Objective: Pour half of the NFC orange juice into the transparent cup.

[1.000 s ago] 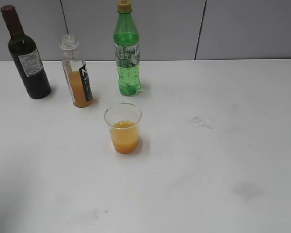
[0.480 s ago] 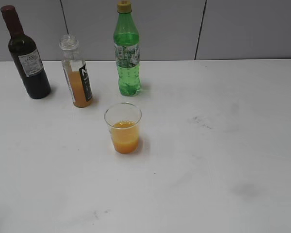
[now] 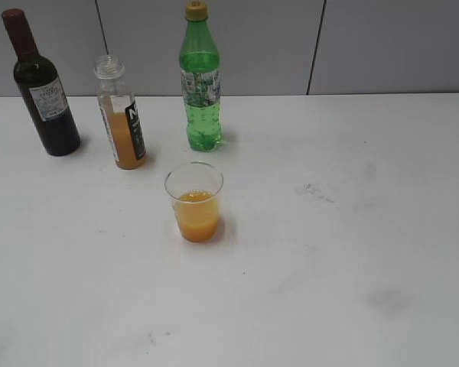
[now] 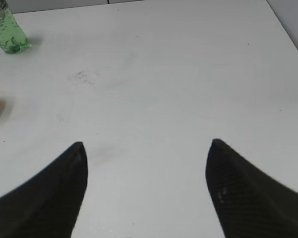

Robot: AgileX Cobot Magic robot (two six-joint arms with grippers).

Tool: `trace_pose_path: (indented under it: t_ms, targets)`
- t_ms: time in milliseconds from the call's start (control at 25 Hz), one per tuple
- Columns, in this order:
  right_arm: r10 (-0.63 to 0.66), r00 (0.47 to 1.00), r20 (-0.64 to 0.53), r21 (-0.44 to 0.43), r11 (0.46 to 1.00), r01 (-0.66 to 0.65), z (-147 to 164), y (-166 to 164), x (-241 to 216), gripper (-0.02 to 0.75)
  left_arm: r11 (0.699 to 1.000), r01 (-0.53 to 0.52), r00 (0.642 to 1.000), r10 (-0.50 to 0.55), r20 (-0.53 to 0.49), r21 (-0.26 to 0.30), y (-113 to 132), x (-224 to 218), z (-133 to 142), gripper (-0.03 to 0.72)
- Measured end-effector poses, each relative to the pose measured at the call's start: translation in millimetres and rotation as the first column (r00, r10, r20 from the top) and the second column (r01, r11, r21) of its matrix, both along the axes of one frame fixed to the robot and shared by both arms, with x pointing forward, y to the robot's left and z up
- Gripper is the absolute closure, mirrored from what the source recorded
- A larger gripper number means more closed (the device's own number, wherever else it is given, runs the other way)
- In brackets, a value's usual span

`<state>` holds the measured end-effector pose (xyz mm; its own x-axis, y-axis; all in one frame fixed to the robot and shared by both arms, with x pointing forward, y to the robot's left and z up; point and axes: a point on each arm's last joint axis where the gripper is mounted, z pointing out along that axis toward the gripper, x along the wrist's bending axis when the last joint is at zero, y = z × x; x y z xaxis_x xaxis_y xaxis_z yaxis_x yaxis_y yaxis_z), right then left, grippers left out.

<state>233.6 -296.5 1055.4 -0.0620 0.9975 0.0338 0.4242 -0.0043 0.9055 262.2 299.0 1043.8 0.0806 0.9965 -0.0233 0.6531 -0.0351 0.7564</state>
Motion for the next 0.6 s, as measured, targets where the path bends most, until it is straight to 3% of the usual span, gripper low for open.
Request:
trace_pose_path:
  t_ms: [320,600]
  targets:
    - [0.0,1.0,-0.001,0.0,1.0,0.0,-0.1,0.0,0.0,0.168,1.0,-0.009,0.983,0.009,0.182,-0.001,4.4,-27.1,1.5,0.104]
    - [0.0,1.0,-0.001,0.0,1.0,0.0,-0.1,0.0,0.0,0.168,1.0,-0.006,0.981,0.005,0.193,0.004,4.6,-28.7,1.3,0.104]
